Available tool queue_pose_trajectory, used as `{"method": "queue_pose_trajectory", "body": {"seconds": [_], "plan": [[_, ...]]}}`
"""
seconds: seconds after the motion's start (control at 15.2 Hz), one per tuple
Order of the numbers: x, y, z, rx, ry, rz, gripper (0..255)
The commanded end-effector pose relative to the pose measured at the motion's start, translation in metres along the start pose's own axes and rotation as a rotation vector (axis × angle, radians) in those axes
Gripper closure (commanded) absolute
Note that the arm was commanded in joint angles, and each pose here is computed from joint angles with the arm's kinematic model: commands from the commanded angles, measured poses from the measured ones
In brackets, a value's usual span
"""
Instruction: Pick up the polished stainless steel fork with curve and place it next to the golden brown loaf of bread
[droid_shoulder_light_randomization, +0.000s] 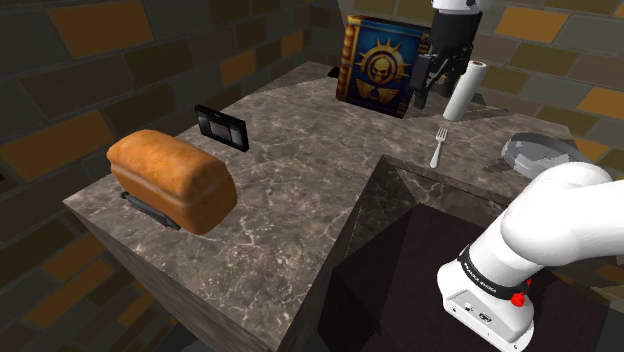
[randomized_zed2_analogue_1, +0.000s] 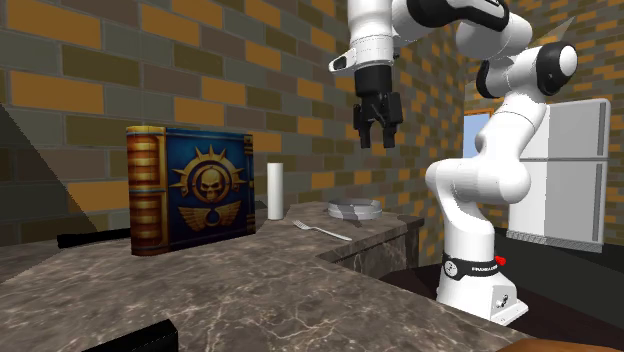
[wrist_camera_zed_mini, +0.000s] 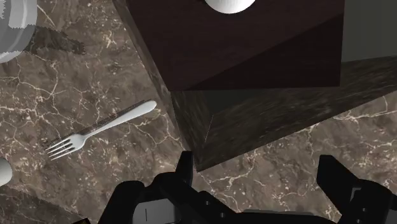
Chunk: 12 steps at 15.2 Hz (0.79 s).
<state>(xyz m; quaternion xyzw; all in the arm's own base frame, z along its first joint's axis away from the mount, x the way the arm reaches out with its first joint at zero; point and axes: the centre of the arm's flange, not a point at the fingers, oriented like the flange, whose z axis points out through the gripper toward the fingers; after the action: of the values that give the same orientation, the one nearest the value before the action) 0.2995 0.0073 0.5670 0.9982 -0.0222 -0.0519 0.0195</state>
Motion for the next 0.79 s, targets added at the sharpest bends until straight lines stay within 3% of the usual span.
{"method": "queue_pose_trajectory", "body": {"seconds": [0.0,0.73], "plan": [[0.0,0.0,0.0,0.0,0.0,0.0,0],[0.059,0.104,0.078,0.029,0.053,0.431,0]]}}
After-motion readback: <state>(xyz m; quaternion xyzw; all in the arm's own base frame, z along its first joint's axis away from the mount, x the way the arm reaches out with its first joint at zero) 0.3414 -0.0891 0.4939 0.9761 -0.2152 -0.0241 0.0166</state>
